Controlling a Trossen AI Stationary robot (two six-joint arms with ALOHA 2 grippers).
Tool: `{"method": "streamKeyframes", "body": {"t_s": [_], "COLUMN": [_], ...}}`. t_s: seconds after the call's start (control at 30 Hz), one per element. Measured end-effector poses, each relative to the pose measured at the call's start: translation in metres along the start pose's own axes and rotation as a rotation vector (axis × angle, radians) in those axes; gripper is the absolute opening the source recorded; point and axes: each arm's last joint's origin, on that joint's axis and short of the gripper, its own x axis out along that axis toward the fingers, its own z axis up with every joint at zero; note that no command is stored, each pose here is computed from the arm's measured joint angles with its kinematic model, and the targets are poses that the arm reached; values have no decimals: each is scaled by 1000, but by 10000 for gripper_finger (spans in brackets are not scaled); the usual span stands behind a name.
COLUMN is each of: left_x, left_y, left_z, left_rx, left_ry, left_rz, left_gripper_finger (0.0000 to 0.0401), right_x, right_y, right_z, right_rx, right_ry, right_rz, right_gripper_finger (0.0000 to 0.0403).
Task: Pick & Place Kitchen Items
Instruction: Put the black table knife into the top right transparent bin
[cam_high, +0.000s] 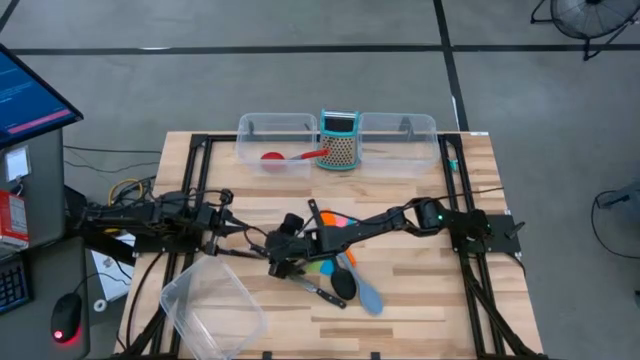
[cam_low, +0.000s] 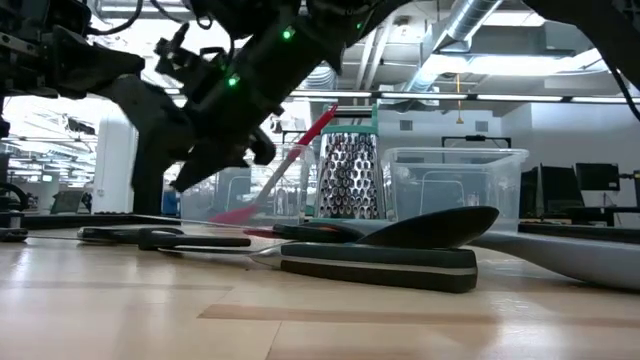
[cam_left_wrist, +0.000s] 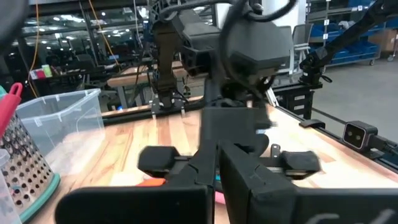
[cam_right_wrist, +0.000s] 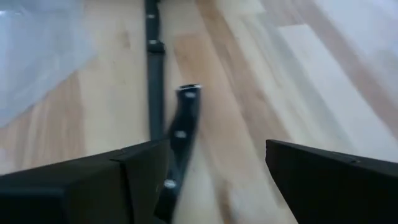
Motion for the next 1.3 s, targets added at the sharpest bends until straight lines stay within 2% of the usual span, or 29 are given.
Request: {"method": "streamKeyframes", "body": {"t_s": [0.17,0.4,0.63,0.7,0.97,1.3], "left_x": [0,0,0,0,0,0], "left_y": [0,0,0,0,0,0], "left_z": [0,0,0,0,0,0], "left_rx": [0,0,0,0,0,0], "left_ry": [0,0,0,0,0,-1], "left_rz": [0,0,-1,0,0,0], "left_gripper_finger": [3,3,3,3,3,3], "right_x": [13,14,23,24,29,37], "right_y": [1,2,0,0,2,-42], "right_z": [-8,-10,-20,-20,-17,-16], "right_rx": [15,4,-5,-3,-16,-2], "right_ry": [-22,-16,52,86,137,242], "right_rz": [4,11,38,65,54,-88], "right_gripper_finger": [260,260,260,260,260,260]}}
